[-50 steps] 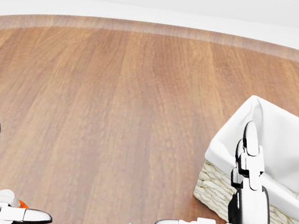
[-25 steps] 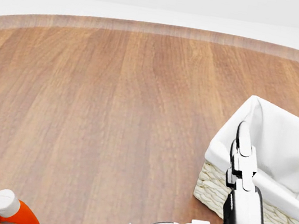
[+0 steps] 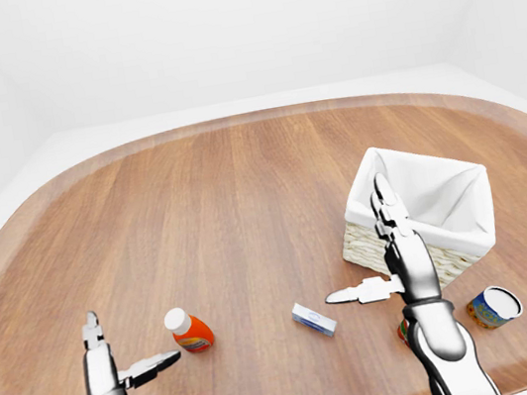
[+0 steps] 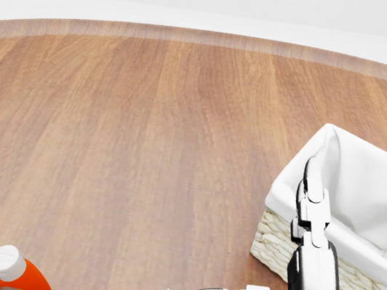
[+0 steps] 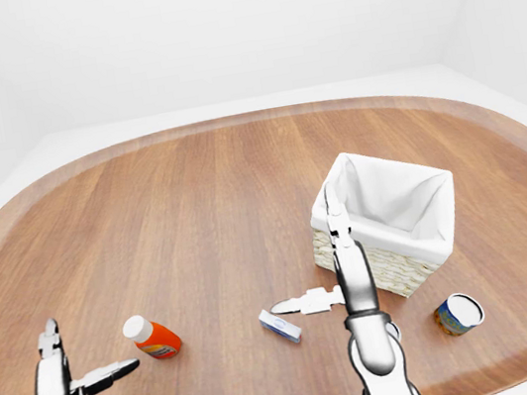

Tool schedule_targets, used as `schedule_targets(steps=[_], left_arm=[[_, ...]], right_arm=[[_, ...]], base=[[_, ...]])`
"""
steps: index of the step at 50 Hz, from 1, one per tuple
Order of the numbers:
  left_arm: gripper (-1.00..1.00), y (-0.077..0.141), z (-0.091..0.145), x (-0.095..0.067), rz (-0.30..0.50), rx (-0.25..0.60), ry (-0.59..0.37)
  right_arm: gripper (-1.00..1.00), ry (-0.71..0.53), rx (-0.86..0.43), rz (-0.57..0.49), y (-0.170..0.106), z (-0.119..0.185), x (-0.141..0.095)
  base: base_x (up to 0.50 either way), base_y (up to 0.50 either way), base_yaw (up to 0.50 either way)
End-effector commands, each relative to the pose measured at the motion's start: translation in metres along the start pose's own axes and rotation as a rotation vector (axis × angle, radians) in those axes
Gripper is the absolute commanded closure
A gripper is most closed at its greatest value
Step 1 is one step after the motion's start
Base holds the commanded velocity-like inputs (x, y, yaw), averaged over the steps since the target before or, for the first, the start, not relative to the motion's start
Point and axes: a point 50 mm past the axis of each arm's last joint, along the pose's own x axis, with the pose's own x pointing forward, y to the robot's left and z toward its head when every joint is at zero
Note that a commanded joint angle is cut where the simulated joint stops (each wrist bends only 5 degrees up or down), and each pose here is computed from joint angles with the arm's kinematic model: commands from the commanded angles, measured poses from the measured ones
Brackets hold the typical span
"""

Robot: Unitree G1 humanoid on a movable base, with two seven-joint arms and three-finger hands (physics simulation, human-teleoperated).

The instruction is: Pick up the ketchup, and put it in the basket.

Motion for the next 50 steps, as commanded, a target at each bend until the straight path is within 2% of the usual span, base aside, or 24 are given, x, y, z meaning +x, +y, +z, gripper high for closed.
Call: schedule_targets(steps=[1,30,39,50], left_arm=[[-1.0,-0.003,-0.004,0.004,0.001,0.007,0.024],[-1.0,-0.023,0.0,0.017,-0.031,0.024,0.043],[-1.0,-0.029,-0.006,0.024,-0.025,0.054,0.092],[-1.0,-0.037,0.001,0.027,-0.037,0.073,0.068]], right_arm=[[-1.0,0.0,0.0,-0.001,0.0,0.0,0.0],[-1.0,0.001,-0.001,0.0,0.0,0.0,0.0],[-1.0,0.0,-0.002,0.001,0.0,0.0,0.0],[-1.0,0.001,-0.003,0.001,0.0,-0.001,0.0]], base=[[0.0,0.0,0.0],[0.0,0.0,0.0],[0.0,0.0,0.0],[0.0,0.0,0.0]])
